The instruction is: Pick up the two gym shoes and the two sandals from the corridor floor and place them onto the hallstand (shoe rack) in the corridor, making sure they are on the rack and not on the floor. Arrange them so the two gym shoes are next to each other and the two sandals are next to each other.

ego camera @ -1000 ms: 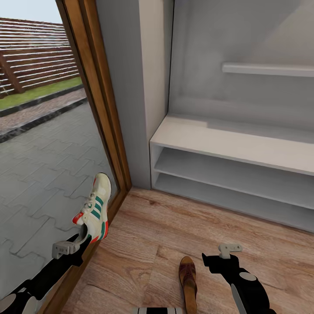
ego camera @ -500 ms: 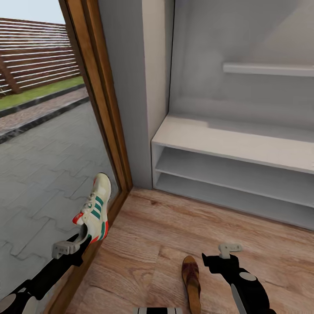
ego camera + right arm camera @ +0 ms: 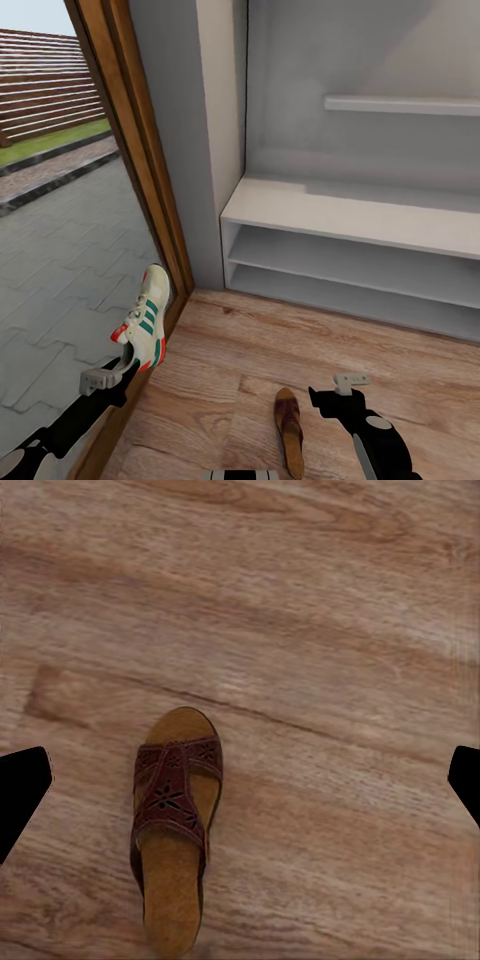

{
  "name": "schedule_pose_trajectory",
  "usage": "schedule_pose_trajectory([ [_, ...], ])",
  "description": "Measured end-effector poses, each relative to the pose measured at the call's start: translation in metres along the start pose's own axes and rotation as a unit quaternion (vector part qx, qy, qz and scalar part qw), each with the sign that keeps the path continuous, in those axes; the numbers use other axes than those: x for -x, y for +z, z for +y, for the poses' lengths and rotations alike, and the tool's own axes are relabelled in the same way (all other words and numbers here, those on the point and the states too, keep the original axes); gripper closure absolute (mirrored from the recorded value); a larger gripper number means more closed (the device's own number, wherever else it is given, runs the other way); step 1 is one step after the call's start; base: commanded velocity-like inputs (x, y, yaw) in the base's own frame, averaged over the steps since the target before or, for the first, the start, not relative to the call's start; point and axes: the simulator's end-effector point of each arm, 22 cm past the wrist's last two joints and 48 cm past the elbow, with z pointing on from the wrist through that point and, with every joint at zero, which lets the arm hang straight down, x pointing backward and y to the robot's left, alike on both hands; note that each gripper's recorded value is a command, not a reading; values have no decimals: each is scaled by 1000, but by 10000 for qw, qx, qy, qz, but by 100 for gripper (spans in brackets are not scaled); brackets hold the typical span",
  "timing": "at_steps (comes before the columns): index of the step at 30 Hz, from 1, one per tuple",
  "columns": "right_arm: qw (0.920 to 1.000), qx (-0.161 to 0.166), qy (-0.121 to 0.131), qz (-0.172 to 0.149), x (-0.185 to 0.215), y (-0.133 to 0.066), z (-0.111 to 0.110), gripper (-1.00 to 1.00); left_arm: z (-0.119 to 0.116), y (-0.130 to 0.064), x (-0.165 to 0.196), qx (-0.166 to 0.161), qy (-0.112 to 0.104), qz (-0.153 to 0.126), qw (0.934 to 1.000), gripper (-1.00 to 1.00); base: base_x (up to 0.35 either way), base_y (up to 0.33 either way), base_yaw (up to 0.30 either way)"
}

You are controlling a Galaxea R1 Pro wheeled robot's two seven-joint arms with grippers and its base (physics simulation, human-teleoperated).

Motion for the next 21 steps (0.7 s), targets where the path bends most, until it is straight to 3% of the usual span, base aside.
schedule_pose_trajectory([
  [6,10000,0,0,0,0,0,0,-100,0,0,0,-6,1,-1,10000,100,0,141,-2],
  [21,10000,0,0,-2,0,0,0,-100,0,0,0,3,2,-2,10000,100,-68,8,0],
])
